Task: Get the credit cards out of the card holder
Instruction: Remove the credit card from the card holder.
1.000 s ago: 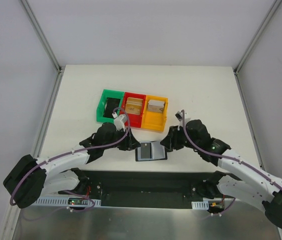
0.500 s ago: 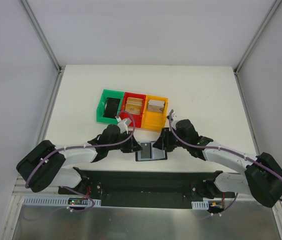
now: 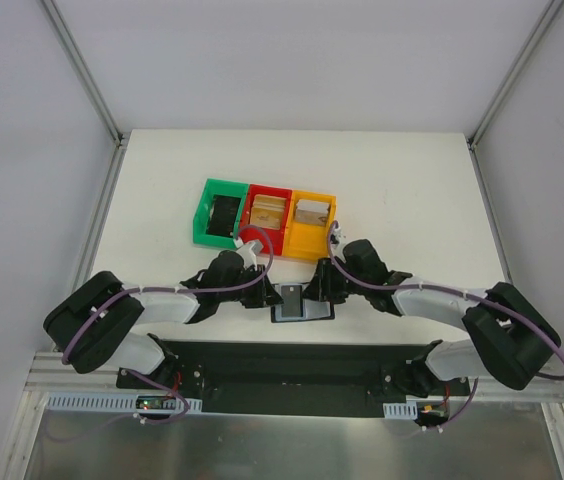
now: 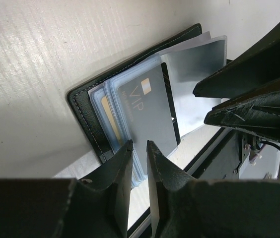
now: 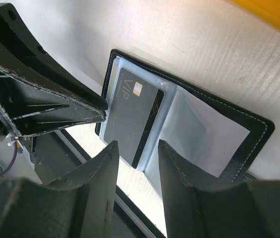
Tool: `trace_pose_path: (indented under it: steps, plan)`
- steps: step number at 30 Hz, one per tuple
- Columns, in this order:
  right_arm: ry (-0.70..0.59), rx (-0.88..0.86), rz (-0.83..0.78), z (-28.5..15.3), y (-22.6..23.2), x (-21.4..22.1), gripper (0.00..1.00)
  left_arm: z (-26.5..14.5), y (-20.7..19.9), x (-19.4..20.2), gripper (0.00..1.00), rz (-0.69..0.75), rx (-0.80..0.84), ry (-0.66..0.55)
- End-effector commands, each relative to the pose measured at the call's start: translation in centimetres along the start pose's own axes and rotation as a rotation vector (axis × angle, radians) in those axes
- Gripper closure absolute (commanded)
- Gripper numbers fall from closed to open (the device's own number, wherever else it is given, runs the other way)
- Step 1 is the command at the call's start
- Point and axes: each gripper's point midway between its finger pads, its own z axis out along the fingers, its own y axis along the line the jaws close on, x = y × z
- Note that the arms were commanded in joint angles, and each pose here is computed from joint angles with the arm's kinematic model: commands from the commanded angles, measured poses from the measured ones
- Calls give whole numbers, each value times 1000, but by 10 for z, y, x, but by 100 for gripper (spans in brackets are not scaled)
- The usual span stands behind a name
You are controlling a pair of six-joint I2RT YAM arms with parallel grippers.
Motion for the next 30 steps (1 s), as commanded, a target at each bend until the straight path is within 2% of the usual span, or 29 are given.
trace_pose_path:
  steps: [1,17,30]
  plan:
    - [-27,-62,11,5,12,-9,60,2,1,-2,84,2,1,-20]
    - [-18,-34,72,19,-1,-3,60,5,13,8,86,-12,-35,0]
    - [-35,-98,128,20,4,-1,62,6,24,14,88,-28,-65,8]
